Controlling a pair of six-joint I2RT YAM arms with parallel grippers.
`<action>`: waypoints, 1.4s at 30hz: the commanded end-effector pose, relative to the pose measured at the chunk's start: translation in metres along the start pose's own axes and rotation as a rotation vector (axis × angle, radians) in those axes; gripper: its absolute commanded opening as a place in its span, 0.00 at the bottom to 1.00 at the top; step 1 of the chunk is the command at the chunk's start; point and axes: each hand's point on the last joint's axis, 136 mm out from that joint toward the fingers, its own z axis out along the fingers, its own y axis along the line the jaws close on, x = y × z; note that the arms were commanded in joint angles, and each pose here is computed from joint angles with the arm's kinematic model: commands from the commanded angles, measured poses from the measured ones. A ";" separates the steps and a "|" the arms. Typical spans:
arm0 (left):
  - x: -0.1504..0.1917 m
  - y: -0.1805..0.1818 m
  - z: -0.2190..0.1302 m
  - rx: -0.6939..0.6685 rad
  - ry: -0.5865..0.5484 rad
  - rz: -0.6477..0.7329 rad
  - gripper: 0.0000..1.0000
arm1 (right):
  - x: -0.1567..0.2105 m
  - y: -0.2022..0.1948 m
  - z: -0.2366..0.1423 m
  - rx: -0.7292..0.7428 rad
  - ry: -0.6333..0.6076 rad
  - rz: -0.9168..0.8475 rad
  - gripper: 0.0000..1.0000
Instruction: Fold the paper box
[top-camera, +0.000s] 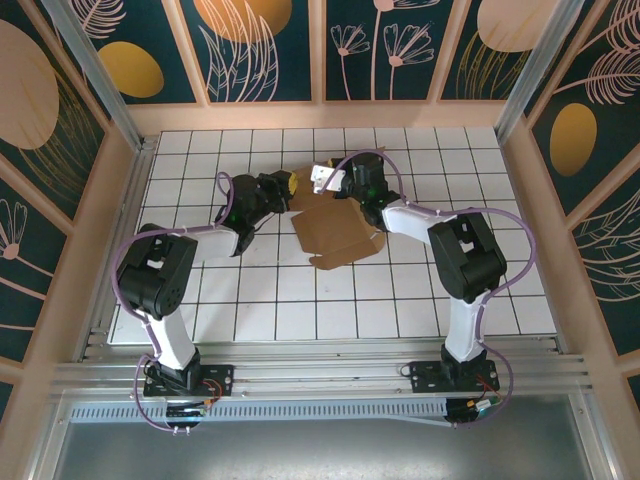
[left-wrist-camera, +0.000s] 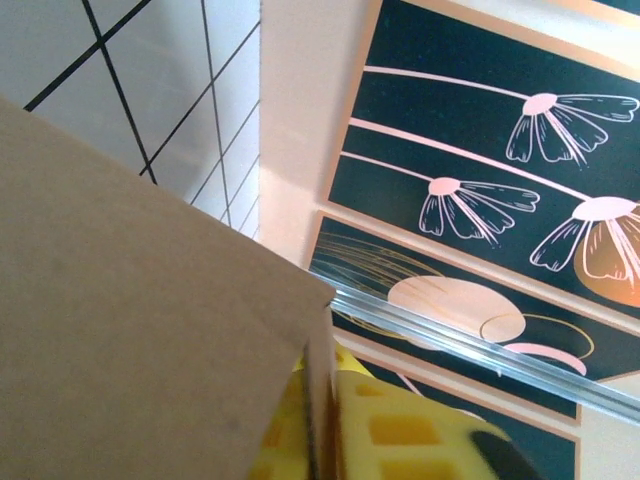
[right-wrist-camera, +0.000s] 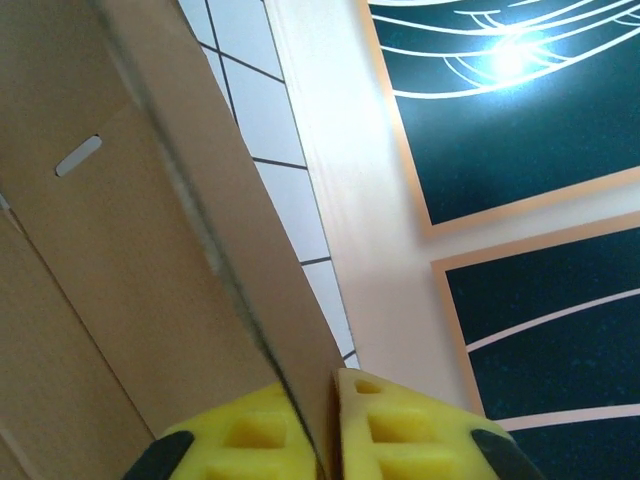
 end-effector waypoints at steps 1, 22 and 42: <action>-0.002 -0.009 0.005 0.078 -0.003 -0.003 0.05 | -0.016 0.045 -0.002 -0.166 -0.018 0.105 0.22; -0.024 0.030 0.025 -0.030 -0.029 0.125 0.00 | -0.069 -0.084 -0.041 -0.641 -0.105 0.734 0.95; -0.017 0.015 0.031 -0.041 -0.012 0.204 0.11 | 0.001 -0.025 0.030 -0.741 -0.120 0.817 0.97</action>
